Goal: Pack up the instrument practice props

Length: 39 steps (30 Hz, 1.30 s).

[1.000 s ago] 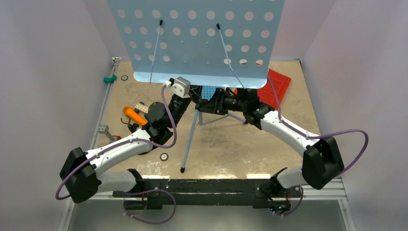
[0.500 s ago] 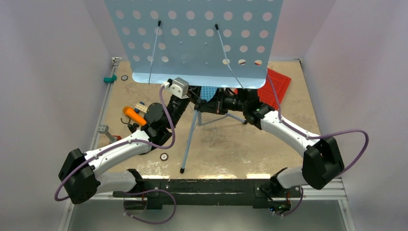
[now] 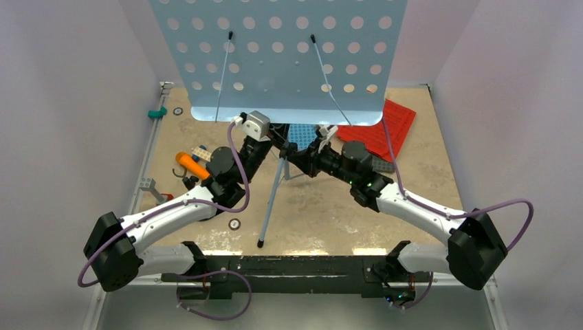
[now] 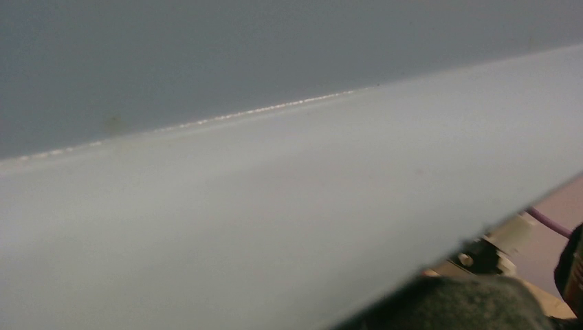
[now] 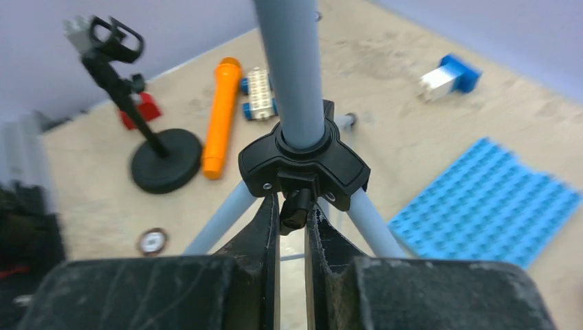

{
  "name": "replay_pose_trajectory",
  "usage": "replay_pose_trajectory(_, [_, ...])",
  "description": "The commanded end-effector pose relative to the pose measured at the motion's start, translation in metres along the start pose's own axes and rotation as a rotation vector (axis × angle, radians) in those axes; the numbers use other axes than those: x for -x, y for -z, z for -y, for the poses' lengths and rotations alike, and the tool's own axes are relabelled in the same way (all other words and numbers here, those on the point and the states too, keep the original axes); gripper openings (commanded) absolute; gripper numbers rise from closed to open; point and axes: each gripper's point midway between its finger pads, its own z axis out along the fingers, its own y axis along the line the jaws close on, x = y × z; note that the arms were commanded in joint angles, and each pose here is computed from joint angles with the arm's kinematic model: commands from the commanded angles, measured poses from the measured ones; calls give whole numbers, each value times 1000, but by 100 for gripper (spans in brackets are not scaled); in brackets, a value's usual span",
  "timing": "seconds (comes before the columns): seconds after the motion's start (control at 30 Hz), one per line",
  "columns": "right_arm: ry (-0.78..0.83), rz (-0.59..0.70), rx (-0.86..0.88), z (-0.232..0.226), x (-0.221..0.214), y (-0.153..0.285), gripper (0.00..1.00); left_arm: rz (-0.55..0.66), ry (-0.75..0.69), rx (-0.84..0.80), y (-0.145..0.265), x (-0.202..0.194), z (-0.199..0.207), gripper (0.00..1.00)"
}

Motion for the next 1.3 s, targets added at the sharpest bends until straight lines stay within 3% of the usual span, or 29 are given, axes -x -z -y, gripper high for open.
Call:
replay_pose_trajectory(0.0, [528, 88, -377, 75, 27, 7, 0, -115, 44, -9, 8, -27, 7, 0])
replay_pose_trajectory(0.3, [1090, 97, -598, 64, 38, 16, 0, -150, 61, -7, 10, -41, 8, 0])
replay_pose_trajectory(0.43, [1228, 126, -609, 40, 41, 12, 0, -151, 73, -14, 11, -42, 10, 0])
replay_pose_trajectory(0.57, [1255, 130, -640, 36, 43, 13, 0, -153, 78, -21, 12, -44, 11, 0])
replay_pose_trajectory(0.7, [1136, 139, -656, 36, 52, 22, 0, -153, 76, -20, 13, -45, 11, 0])
replay_pose_trajectory(0.73, [1085, 136, -652, 36, 54, 23, 5, -151, 75, -18, 13, -44, 10, 0])
replay_pose_trajectory(0.83, [916, 113, -634, 37, 58, 31, 50, -148, 65, -4, 12, -43, 8, 0])
replay_pose_trajectory(1.0, [660, 88, -595, 31, 64, 45, 80, -148, 32, 45, 9, -41, -2, 0])
replay_pose_trajectory(1.27, [285, -71, -305, -12, 15, 59, 89, -141, 15, 79, 8, -38, -9, 0])
